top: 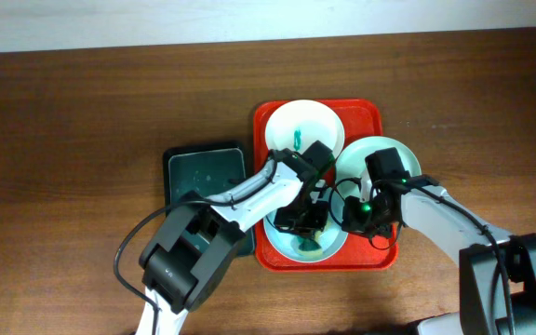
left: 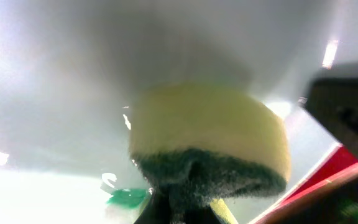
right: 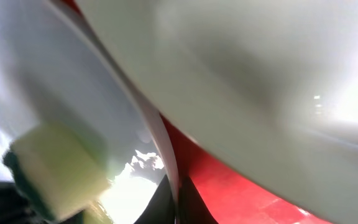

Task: Clean dirty plates on tray and stack at the side

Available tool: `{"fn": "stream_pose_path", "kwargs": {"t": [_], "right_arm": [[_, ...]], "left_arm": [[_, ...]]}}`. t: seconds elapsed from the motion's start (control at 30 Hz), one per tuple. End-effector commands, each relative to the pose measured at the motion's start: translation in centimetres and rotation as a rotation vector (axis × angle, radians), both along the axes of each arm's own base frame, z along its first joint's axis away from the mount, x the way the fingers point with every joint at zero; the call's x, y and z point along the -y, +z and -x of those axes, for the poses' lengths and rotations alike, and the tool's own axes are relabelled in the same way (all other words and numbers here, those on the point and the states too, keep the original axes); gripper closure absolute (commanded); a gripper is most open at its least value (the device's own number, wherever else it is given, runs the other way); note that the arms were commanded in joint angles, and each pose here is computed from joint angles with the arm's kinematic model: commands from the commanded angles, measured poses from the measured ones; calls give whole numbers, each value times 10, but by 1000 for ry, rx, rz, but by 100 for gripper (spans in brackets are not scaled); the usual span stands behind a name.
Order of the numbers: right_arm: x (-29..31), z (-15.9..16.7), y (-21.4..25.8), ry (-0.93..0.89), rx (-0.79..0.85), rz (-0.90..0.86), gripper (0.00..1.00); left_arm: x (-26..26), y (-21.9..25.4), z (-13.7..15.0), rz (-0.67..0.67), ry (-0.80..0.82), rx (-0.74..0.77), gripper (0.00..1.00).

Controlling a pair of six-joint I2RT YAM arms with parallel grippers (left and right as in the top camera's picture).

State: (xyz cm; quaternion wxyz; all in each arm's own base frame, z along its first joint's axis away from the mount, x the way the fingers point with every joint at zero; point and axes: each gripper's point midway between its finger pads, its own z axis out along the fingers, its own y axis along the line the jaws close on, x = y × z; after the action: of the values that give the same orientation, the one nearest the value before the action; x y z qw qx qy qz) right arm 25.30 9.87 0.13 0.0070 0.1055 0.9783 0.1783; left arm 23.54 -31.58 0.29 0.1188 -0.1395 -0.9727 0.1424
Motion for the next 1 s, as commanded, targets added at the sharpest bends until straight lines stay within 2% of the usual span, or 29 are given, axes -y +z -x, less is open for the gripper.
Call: {"fn": "stream_pose_path", "kwargs": {"t": [0.0,0.17,0.43,0.7,0.87,0.97], "right_arm": [[15,4,-11,-18,-21,88,96],[15,5,-11,-18,-22,88,96],[16,7,-11,-18,-33,89,96],[16,10,-11,-17,-44,91,96],[16,10,-11,-17,-44,91,96],[16,10,-11,-17,-43,92,96]], "left_arm": [[-88,-33,-39,-390,58,167,100],[-106,-21,-56,-489,82,234,100],[-113,14,-78,-574,120,316,100],[-101,74,-86,-507,153,288,100],[-144,120,-103,-485,225,322,100],[-178,120,-112,-507,298,291,100]]}}
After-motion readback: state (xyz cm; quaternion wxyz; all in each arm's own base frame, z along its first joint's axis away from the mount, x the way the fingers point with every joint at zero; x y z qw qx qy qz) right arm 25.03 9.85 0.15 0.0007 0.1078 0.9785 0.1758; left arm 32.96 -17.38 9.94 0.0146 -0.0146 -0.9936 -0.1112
